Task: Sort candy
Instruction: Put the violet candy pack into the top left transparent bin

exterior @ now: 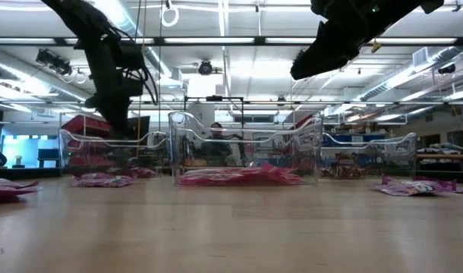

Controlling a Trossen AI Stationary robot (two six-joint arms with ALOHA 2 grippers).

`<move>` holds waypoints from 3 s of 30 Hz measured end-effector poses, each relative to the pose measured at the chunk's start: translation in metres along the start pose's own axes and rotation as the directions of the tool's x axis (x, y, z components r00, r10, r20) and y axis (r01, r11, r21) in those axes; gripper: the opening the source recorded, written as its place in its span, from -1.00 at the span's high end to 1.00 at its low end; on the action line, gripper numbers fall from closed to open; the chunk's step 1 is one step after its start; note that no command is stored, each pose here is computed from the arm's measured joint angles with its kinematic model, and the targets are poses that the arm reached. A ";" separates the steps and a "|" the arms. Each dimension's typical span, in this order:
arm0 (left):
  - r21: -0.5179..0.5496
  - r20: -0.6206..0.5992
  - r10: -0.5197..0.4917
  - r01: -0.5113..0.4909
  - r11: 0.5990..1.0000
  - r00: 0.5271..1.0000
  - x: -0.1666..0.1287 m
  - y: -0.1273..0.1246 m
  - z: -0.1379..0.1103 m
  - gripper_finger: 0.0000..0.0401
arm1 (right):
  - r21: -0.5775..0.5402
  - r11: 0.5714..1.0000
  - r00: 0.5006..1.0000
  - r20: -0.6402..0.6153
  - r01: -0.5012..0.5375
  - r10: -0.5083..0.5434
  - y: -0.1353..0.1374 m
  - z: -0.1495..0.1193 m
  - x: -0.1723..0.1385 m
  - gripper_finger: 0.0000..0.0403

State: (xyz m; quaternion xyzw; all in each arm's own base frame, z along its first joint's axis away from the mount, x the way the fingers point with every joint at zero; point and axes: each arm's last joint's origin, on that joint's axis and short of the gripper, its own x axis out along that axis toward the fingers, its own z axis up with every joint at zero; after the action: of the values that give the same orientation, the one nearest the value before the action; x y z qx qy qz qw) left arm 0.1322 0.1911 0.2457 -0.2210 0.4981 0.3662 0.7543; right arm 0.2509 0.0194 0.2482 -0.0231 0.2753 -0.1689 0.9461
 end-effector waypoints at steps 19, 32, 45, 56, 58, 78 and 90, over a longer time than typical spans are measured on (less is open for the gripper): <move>0.395 0.060 -0.394 0.341 0.853 0.917 -0.032 -0.111 -0.080 0.88 | 0.023 1.000 1.000 -0.009 -0.002 0.002 0.001 -0.001 0.000 -0.08; 0.492 -0.029 -0.346 0.315 0.812 0.938 0.019 -0.155 -0.135 0.31 | 0.024 1.000 1.000 -0.004 -0.003 0.003 0.001 -0.001 0.000 -0.08; 0.509 -0.111 -0.204 0.232 0.829 0.973 0.050 -0.173 -0.143 0.12 | 0.021 1.000 1.000 -0.005 -0.003 0.003 0.001 -0.001 0.000 -0.08; 0.573 -0.126 -0.221 0.253 0.780 0.967 0.039 -0.182 -0.137 0.95 | 0.021 1.000 1.000 -0.005 -0.003 0.003 0.001 -0.001 0.000 -0.08; 0.583 -0.118 -0.234 0.258 0.770 0.965 0.036 -0.185 -0.135 0.97 | 0.021 1.000 1.000 -0.006 -0.002 0.003 0.001 -0.001 0.000 -0.08; 0.642 0.008 -0.238 0.177 0.746 0.971 0.019 -0.202 -0.130 0.26 | 0.019 1.000 1.000 -0.010 -0.002 0.002 0.001 -0.001 0.000 -0.08; 0.545 -0.037 -0.287 0.260 0.797 0.957 0.039 -0.175 -0.093 -0.05 | 0.003 1.000 1.000 -0.004 -0.003 0.003 0.001 -0.001 0.000 -0.08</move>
State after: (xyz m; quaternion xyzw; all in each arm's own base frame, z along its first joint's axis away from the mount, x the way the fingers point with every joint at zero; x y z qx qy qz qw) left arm 0.2221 0.0278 0.1671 -0.0584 0.5262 0.1018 0.8422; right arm 0.2505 0.0204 0.2478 -0.0209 0.2768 -0.1679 0.9459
